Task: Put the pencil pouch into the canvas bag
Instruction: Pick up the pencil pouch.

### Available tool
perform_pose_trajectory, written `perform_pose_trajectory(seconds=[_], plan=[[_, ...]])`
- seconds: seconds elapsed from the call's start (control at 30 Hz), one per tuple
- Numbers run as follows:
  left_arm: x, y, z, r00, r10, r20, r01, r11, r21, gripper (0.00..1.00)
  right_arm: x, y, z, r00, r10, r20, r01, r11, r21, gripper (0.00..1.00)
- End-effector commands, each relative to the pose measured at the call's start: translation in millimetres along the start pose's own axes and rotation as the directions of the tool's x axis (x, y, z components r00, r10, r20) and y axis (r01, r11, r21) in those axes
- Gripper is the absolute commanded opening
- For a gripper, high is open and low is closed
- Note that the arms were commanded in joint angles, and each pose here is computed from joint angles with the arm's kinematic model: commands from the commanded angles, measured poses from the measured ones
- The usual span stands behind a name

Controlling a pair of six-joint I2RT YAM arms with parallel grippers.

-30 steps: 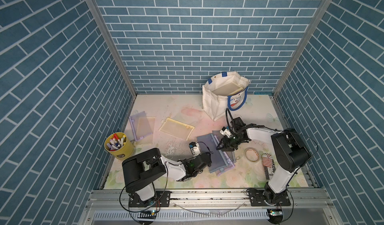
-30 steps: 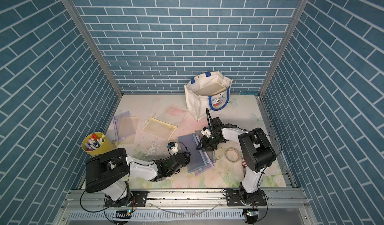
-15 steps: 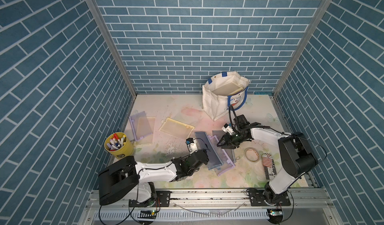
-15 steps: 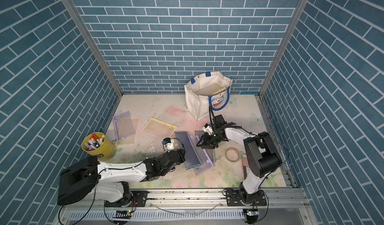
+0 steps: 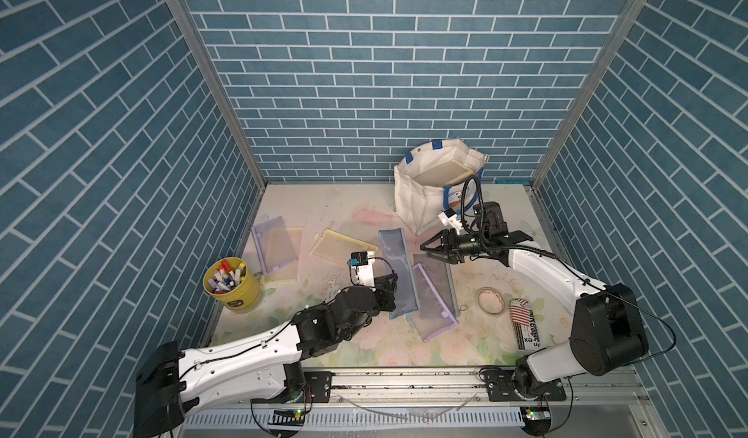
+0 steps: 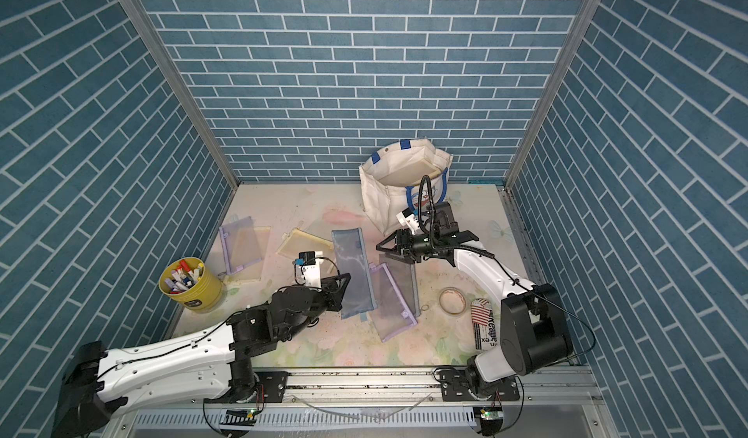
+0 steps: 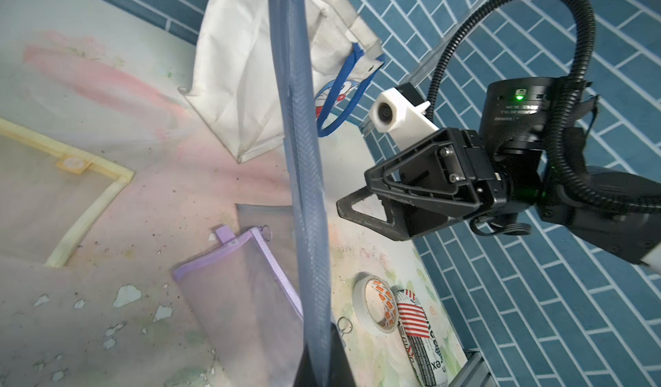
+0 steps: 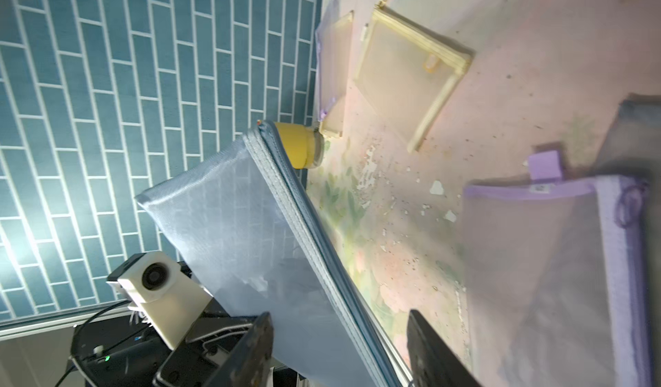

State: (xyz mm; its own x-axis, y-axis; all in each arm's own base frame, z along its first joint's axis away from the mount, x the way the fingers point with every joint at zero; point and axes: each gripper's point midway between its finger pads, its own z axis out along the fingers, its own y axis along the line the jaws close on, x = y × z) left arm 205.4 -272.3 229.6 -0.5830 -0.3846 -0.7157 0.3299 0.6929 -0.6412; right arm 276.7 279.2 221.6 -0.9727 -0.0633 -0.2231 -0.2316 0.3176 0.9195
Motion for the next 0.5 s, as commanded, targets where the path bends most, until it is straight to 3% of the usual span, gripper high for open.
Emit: perform_pose_trajectory(seconds=[0.0, 0.23, 0.47], plan=[[-8.1, -18.6, -1.3, 0.997, 0.078, -0.013, -0.077, 0.996, 0.05, 0.0, -5.1, 35.7, -1.7, 0.997, -0.078, 0.018, 0.08, 0.987, -0.137, 0.61], [-15.1, -51.8, 7.0, 0.993, 0.113, -0.025, -0.108, 0.985, 0.133, 0.0, 6.4, 27.7, 6.8, 0.997, -0.076, -0.011, 0.074, 0.987, -0.145, 0.61], [-19.2, -66.0, 7.7, 0.995, 0.104, -0.006, -0.101, 0.976, 0.191, 0.0, 20.7, 46.9, -6.6, 0.992, -0.127, 0.007, 0.126, 0.975, -0.181, 0.62]])
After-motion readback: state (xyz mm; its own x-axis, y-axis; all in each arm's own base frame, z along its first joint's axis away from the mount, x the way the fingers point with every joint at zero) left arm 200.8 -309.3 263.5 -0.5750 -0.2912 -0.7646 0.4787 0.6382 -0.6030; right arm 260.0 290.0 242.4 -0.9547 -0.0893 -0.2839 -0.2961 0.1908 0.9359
